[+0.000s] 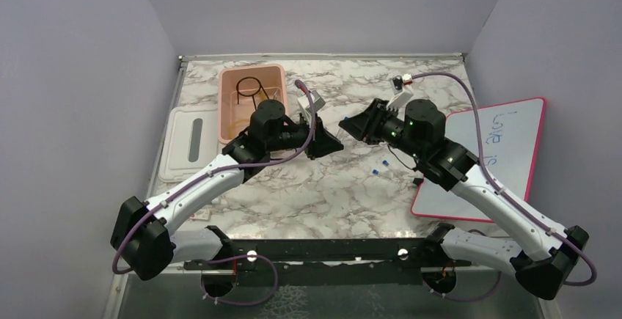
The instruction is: Organize the chemistry lab equipment
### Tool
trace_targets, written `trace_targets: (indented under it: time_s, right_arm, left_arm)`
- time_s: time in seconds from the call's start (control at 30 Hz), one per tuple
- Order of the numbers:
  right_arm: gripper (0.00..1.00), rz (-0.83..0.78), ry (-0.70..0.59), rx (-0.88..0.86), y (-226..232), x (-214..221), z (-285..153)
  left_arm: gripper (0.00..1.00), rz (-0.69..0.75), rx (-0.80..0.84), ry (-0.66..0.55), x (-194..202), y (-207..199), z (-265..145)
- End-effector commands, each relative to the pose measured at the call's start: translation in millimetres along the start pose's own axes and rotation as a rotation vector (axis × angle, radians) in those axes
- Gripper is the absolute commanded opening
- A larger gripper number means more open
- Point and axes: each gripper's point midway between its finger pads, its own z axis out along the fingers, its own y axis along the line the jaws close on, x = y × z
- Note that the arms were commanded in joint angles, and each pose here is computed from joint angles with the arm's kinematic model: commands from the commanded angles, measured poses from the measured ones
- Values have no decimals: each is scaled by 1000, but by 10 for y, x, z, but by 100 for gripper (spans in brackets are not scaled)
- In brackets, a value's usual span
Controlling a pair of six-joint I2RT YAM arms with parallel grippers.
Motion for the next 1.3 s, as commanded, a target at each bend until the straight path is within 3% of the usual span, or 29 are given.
trace_targets:
  time_s: [0.0,0.33,0.57,0.63,0.73,0.8,0.83,0.9,1.03,1.13,1.27]
  right_arm:
    - [32,-72,88,-9,172,-47,-150]
    - [36,-141,243,-92,375,86,-231]
    - [36,-145,234,-102,428,31,-148]
    - [32,-146,226,-99,426,11,-133]
    - [19,-148,228,-102,421,26,-118]
    - [13,-155,232,-103,412,35,-108]
    - [12,-162,232,-99,398,37,-97]
    - [11,-175,227,-75,347,28,-72]
    - [9,-234,207,-10,196,-13,35]
    - [9,-316,151,55,4,-83,177]
    - [9,-464,74,138,-302,-160,454]
  left_arm:
    - [5,246,14,-5,-197,-146,-158]
    - [5,328,39,74,-173,-239,-270]
    - [5,351,58,97,-119,-271,-314]
    - [5,354,53,99,-105,-262,-325]
    - [8,357,40,99,-99,-241,-332]
    - [15,355,12,98,-108,-200,-339]
    - [25,354,-8,94,-122,-173,-347]
    - [34,368,-39,90,-139,-134,-373]
    - [67,388,-182,66,-211,57,-477]
    - [75,376,-339,12,-344,231,-623]
    - [75,288,-500,-125,-524,392,-781]
